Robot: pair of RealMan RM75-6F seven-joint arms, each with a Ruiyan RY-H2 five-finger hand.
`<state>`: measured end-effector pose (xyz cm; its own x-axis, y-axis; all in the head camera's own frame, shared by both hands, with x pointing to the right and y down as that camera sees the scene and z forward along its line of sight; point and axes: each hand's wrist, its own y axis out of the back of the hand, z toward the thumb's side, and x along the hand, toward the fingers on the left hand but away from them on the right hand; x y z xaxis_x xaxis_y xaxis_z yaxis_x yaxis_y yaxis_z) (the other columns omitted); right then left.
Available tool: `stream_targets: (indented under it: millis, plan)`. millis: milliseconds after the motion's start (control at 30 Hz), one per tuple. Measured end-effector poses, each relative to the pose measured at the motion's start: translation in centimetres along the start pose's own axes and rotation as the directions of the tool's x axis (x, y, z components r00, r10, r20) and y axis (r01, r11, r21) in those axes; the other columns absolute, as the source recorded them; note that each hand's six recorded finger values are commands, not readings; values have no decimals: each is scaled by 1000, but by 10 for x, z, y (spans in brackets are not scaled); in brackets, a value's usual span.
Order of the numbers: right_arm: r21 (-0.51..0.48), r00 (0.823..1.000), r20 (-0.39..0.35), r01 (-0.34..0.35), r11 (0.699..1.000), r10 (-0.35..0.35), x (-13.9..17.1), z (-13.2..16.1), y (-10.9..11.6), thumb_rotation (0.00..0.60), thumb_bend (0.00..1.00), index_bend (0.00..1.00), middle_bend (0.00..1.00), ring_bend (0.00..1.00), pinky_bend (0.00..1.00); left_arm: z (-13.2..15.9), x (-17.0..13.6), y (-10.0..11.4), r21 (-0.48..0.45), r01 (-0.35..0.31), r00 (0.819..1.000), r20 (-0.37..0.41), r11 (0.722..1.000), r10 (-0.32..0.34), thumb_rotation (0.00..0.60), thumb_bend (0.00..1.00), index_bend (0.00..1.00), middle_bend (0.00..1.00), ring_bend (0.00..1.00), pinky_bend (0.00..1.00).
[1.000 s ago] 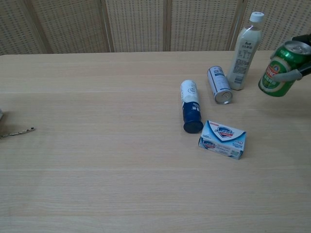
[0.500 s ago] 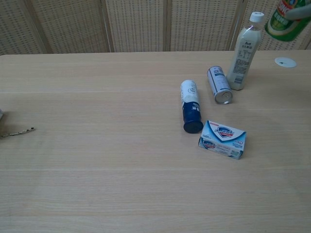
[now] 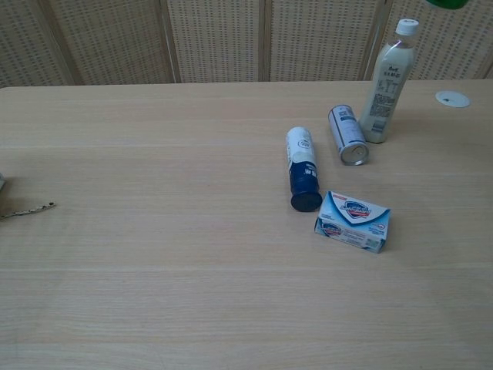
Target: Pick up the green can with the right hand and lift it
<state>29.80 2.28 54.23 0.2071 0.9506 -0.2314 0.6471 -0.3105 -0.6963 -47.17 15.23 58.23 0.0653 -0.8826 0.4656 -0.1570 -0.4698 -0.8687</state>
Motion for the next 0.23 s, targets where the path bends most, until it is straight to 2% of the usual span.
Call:
stream_targets:
  millis: [233]
  plan:
    - [4,1000,5,-1,1000,1,1,1,1,600,68,396,334,502,589,0,0,-1,-1,1,1000,2,1000,-1,439,285,0,0,0,0]
